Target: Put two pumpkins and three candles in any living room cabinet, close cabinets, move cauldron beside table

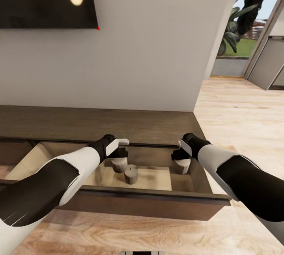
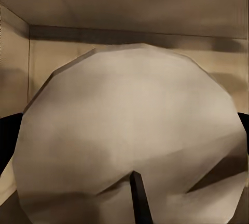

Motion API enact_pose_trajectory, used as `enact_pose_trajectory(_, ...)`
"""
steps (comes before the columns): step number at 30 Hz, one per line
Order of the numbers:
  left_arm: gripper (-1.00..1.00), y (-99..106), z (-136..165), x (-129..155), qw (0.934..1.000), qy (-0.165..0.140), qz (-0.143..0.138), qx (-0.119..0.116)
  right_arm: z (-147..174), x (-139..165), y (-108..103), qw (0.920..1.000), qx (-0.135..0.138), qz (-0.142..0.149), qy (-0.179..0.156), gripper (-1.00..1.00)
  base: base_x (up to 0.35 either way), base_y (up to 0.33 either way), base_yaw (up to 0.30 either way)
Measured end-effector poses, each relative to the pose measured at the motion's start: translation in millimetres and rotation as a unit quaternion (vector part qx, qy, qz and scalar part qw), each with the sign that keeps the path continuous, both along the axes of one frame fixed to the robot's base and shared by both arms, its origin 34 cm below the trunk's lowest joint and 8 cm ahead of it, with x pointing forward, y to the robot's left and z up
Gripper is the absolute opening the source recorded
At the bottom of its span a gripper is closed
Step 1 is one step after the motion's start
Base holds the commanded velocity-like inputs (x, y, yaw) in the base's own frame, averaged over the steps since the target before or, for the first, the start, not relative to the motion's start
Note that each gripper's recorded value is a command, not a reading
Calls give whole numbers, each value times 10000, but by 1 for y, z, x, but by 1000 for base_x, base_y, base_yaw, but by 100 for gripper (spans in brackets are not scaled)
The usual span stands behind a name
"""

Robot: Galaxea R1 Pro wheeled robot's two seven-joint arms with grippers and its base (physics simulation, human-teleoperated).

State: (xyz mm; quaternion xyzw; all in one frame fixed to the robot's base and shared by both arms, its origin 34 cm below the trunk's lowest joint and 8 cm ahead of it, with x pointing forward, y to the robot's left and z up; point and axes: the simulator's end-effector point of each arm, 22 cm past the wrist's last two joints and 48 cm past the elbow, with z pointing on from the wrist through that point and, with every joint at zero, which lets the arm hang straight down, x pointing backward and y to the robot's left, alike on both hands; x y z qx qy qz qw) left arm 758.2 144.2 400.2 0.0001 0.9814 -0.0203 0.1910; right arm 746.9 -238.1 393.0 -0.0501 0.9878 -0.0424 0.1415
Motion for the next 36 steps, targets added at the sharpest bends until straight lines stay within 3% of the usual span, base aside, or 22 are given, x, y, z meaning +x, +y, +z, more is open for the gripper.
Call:
enact_pose_trajectory(9, -100, 0, -14, -1, 10000, 65, 20, -19, -15, 1, -2, 9999, 141, 21, 17, -100, 0, 0, 0)
enact_pose_trajectory(16, -100, 0, -16, 12, 9997, -213, 97, -35, -26, -3, -2, 9998, 169, 26, 91, -100, 0, 0, 0)
enact_pose_trajectory(25, -100, 2, -16, 13, 9996, -254, 126, -21, -27, -4, -2, 9998, 171, 28, 99, -100, 0, 0, 0)
enact_pose_trajectory(32, -100, 25, -21, 13, 9981, -248, 331, 459, -33, -5, -7, 9998, 143, 2, 137, -100, 0, 0, 0)
enact_pose_trajectory(36, -100, 31, -25, 15, 9970, -271, 422, 582, -38, -6, -8, 9997, 142, -10, 173, -100, 0, 0, 0)
